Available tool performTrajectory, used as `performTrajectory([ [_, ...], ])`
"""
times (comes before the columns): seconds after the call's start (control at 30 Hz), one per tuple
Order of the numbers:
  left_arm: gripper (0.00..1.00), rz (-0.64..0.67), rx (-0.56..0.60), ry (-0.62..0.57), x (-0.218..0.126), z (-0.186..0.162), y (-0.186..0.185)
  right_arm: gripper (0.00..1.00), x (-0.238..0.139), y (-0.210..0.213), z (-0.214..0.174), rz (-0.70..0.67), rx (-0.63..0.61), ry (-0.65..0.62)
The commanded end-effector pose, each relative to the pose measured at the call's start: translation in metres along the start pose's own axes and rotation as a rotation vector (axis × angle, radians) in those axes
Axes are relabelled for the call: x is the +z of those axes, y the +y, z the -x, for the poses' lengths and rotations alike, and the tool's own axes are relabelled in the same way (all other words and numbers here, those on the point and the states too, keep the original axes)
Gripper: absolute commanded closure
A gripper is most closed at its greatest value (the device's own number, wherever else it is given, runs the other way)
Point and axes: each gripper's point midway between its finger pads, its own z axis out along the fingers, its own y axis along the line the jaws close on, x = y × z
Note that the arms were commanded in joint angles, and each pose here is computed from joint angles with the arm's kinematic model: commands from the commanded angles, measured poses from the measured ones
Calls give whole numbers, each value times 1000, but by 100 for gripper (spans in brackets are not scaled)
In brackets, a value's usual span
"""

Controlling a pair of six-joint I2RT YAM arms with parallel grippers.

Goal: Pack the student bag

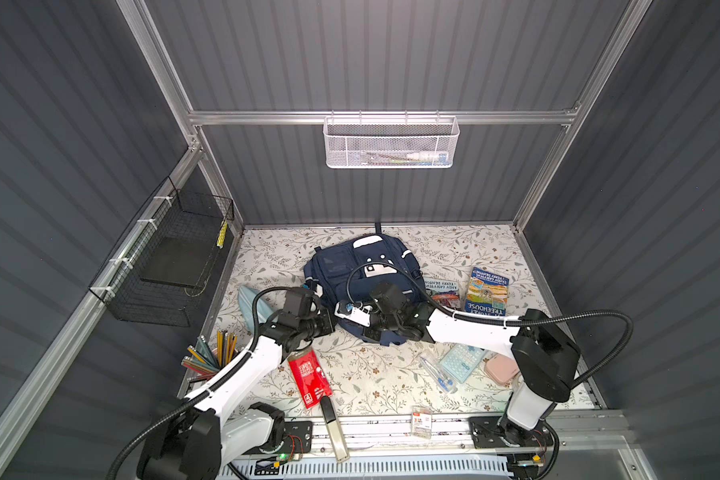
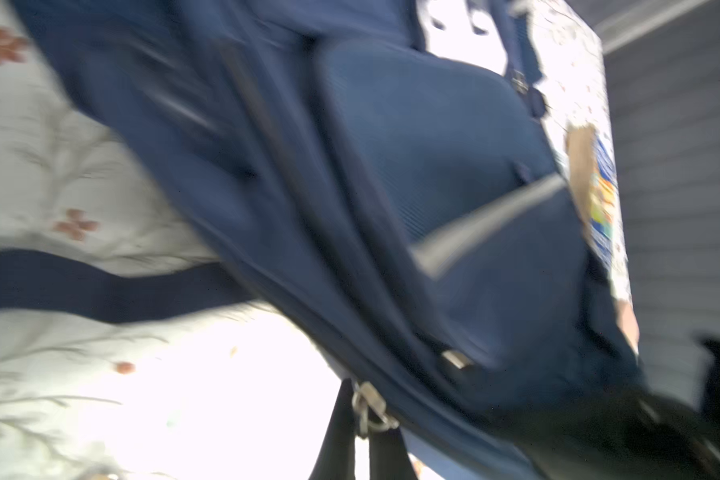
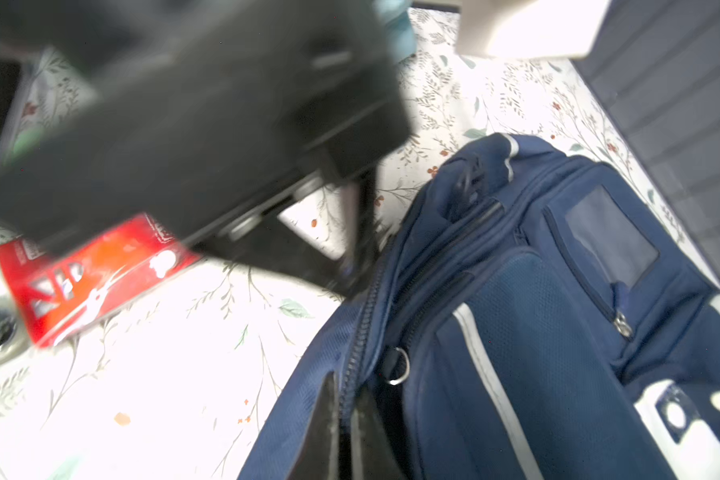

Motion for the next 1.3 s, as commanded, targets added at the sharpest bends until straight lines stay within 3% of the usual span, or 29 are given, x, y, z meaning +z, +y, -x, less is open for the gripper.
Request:
performTrajectory([
  [0.0,100,86,-48,-114,-1,40,40,100,-20,19,18,79,-125,-79],
  [0.3,100,335,-70,-259,-13,114,101,100,-25,51,10,184,-129,-84],
  [0.5,100,311,-85,-248,-5,121,105,100,-13,53,-6,178,-112,-43],
  [0.53,100,283,-89,-243,-5,117,101,89,-11,51,-5,171,-97,-44],
  [0.57,100,261,-91,-239,-5,113,97,85,-7,49,-5,164,-80,-41],
  [0.7,61,195,-81,-198,-13,90,83,61,6,39,1,94,-34,-21],
  [0.73,56,189,-73,-194,-17,85,80,56,7,40,5,84,-34,-31],
  [0.77,51,198,-56,-193,-21,82,78,52,6,39,9,63,-27,-47],
  [0.83,27,243,-3,-200,-32,80,69,43,-3,32,19,8,8,-96],
  [0.93,3,216,13,-200,-39,79,55,35,-22,11,26,-128,103,-141],
  [1.07,0,135,121,-188,-33,76,3,24,-56,-29,19,-337,307,-116],
  [1.13,0,48,176,-184,-24,72,-41,20,-80,-57,-5,-466,464,-43],
  [1.27,0,-133,302,-121,2,54,-132,17,-127,-94,-68,-569,786,52],
])
